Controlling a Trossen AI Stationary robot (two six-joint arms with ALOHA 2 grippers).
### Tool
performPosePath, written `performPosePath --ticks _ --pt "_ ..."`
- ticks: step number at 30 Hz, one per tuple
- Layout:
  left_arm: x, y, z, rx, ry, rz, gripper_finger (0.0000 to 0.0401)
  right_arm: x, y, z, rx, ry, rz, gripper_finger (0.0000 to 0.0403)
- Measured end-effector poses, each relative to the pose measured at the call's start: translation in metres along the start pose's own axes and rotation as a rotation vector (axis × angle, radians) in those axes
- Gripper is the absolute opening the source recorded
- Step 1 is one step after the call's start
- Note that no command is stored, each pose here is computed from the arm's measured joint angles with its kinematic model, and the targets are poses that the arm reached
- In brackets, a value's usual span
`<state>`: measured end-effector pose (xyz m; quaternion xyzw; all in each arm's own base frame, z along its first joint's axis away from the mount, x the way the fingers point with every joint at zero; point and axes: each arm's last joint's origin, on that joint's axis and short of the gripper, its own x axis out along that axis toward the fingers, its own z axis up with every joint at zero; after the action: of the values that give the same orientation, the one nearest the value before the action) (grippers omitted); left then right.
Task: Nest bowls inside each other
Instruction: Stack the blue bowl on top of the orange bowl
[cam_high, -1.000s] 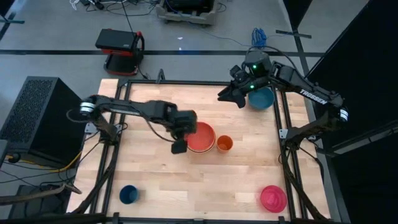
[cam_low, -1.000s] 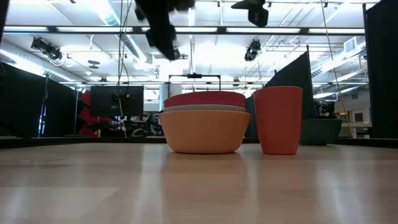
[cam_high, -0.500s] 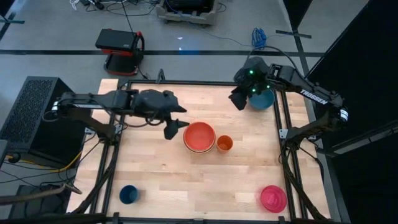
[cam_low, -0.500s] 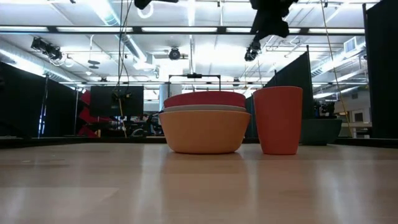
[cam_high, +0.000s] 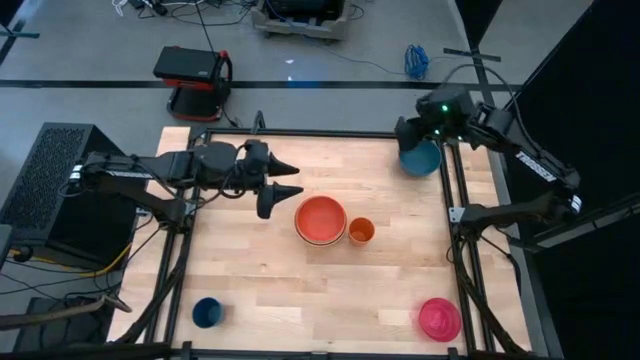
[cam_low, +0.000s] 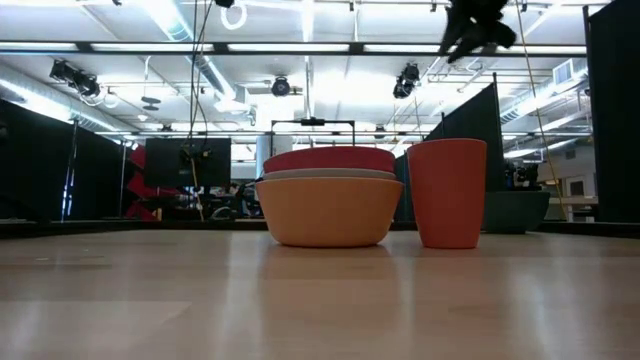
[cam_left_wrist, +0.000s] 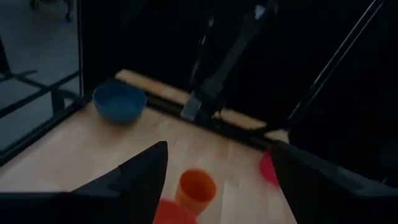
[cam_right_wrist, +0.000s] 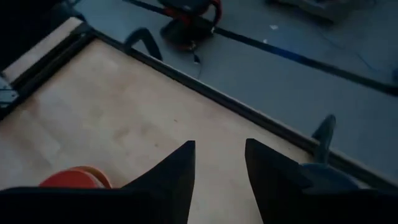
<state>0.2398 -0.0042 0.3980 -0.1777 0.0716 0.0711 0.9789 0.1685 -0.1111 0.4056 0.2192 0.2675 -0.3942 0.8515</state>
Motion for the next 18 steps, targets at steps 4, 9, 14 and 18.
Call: performPosePath --ticks 4,9,14,18 --pt "-0.002 -0.002 0.007 -0.006 -0.067 -0.026 0.0276 0.006 -0.009 -0.024 0.105 -0.067 0.028 0.0127" --pt "-0.006 -0.004 0.011 -0.012 -0.105 -0.041 0.0272 0.024 -0.018 -0.051 0.18 -0.086 0.045 0.0134" --pt "-0.012 -0.004 0.015 -0.017 -0.124 -0.046 0.027 0.042 -0.025 -0.07 0.157 -0.001 0.02 0.0141" --pt "-0.017 -0.004 0.017 -0.021 -0.139 -0.05 0.0269 0.056 -0.03 -0.086 0.141 0.068 0.001 0.0147"
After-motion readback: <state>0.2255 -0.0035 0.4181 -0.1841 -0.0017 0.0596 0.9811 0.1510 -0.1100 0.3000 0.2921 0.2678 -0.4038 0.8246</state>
